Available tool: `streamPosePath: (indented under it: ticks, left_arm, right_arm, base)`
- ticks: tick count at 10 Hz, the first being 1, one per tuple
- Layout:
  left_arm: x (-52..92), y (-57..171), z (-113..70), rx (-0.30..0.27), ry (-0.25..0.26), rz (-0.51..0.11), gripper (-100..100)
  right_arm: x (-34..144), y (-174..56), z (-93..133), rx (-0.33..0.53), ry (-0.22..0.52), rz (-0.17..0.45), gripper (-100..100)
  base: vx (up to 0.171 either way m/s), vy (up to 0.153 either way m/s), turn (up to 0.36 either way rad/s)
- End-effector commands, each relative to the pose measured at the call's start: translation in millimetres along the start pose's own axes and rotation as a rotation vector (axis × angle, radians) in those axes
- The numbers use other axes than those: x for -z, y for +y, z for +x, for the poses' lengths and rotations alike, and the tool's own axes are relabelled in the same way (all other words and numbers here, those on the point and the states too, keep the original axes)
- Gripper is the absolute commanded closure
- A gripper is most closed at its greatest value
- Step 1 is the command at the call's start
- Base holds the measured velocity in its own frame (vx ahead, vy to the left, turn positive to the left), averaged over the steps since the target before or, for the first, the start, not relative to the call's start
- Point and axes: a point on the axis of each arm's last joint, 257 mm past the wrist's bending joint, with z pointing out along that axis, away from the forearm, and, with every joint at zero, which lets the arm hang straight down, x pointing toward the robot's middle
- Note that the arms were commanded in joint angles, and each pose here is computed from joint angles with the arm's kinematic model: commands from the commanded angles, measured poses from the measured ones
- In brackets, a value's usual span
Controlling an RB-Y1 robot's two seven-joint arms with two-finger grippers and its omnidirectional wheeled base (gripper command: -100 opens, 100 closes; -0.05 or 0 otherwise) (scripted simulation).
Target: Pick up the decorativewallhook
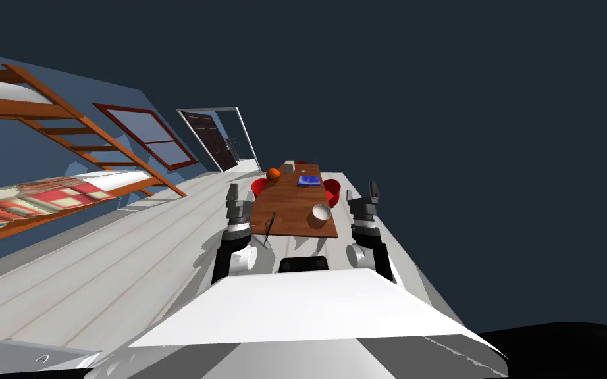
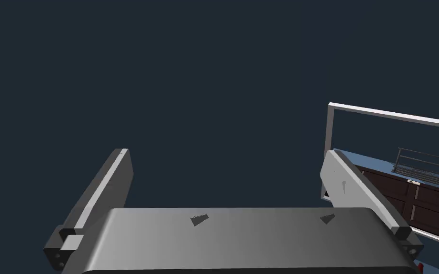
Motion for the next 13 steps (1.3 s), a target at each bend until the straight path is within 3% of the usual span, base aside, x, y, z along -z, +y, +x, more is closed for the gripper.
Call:
streamPosePath:
  ticks: [1, 5, 6, 8, 11, 12, 13]
  left_arm:
    - [-1.9, 8, -1.7, -0.042, 0.02, -0.027, -100]
    - [-8.2, 34, -13.6, -0.168, 0.046, -0.109, -100]
    - [-7.8, 37, -13.7, -0.168, 0.047, -0.121, -100]
    - [-11.5, 53, -24.8, -0.252, 0.053, -0.175, -100]
    - [-11.8, 68, -32.2, -0.297, 0.057, -0.229, -100]
    - [-13.0, 78, -40.1, -0.344, 0.058, -0.264, -100]
    - [-12.4, 80, -40.3, -0.344, 0.059, -0.271, -100]
  right_arm:
    - [0.0, 0, 0, 0.0, 0.0, 0.0, 0]
    - [0.0, 0, 0, 0.0, 0.0, 0.0, 0]
    - [0.0, 0, 0, 0.0, 0.0, 0.0, 0]
    - [0.0, 0, 0, 0.0, 0.0, 0.0, 0]
    - [0.0, 0, 0, 0.0, 0.0, 0.0, 0]
    - [0.0, 0, 0, 0.0, 0.0, 0.0, 0]
    - [0.0, 0, 0, 0.0, 0.0, 0.0, 0]
  base:
    - [-0.011, 0.019, -0.131]
    - [-0.033, 0.061, -0.138]
    - [-0.031, 0.052, -0.044]
    - [-0.029, 0.052, -0.147]
    - [-0.027, 0.047, -0.097]
    - [-0.031, 0.039, -0.129]
    - [-0.029, 0.039, -0.09]
